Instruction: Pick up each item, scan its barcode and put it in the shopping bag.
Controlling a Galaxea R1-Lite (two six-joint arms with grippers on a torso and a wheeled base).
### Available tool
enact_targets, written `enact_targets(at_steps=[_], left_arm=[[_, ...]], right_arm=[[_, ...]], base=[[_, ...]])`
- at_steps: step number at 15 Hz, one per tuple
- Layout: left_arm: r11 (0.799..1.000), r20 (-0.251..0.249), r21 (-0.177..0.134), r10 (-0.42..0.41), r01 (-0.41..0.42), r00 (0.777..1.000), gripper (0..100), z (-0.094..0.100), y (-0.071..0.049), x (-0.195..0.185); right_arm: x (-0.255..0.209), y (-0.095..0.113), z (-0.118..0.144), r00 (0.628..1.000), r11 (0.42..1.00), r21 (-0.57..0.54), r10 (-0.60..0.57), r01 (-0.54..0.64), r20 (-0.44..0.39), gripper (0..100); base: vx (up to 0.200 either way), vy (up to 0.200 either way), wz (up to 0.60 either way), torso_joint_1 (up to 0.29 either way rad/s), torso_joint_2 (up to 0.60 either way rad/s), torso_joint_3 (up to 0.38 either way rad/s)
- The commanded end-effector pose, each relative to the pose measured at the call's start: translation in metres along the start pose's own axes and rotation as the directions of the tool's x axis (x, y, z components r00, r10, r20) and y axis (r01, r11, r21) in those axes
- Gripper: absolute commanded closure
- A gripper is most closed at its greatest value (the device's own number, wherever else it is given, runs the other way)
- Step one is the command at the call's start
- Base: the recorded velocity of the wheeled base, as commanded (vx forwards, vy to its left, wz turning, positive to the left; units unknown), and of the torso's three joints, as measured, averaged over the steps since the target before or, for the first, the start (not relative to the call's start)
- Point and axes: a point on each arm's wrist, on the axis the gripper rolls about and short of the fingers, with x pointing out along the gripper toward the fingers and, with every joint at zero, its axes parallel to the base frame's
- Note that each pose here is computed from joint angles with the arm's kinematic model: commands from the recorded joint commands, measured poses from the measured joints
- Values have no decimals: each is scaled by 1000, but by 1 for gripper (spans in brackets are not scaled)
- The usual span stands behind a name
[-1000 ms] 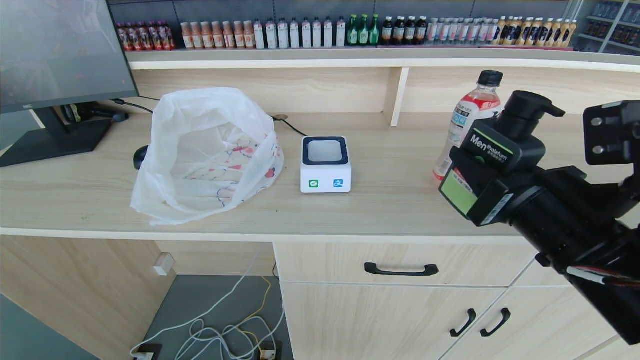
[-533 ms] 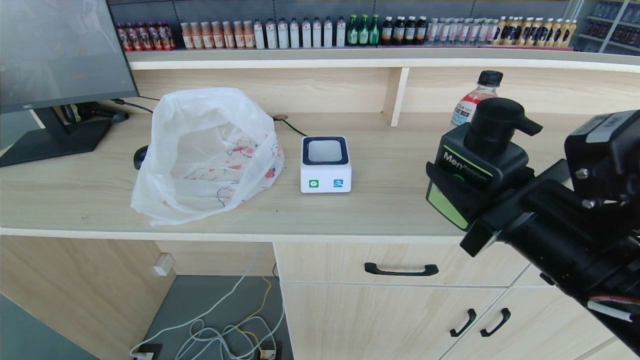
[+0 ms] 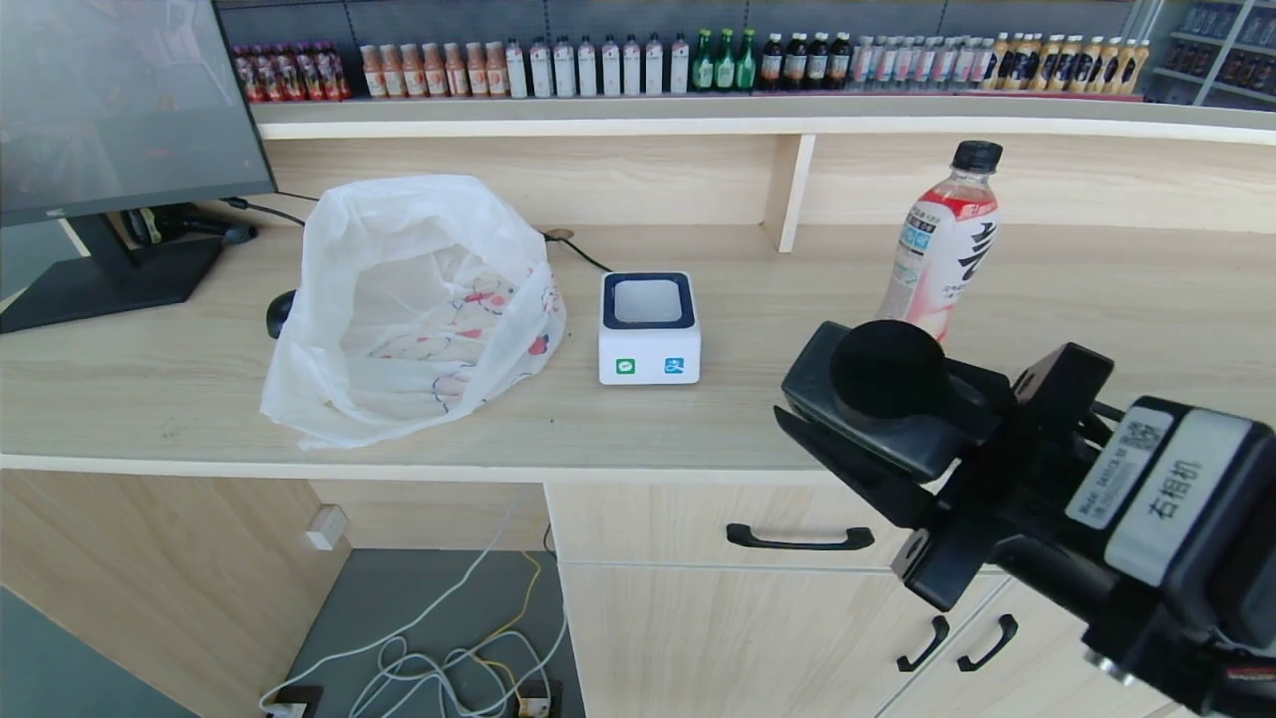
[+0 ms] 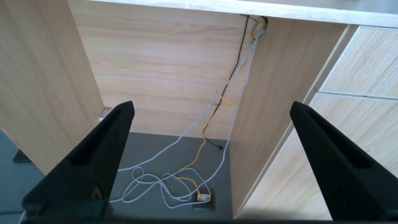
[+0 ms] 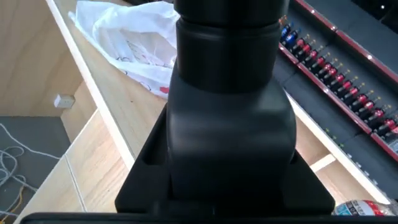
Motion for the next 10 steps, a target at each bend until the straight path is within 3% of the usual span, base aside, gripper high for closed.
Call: enact_targets(at_steps=[1,6,10], left_arm=[[1000,1,0,1,-1,1000,0,0,0,0],[1000,1,0,1,-1,1000,0,0,0,0],[1000,1,0,1,-1,1000,0,0,0,0]], right_arm=[[5,6,-3,999,999,-41,33,-33,1,100],[8,-3,4,998,968,-253,18,-4,54,100],[-4,-5,8,997,934,-358,16,10,71,100]], base=[[0,0,0,0,0,0],[0,0,0,0,0,0],[0,0,0,0,0,0]])
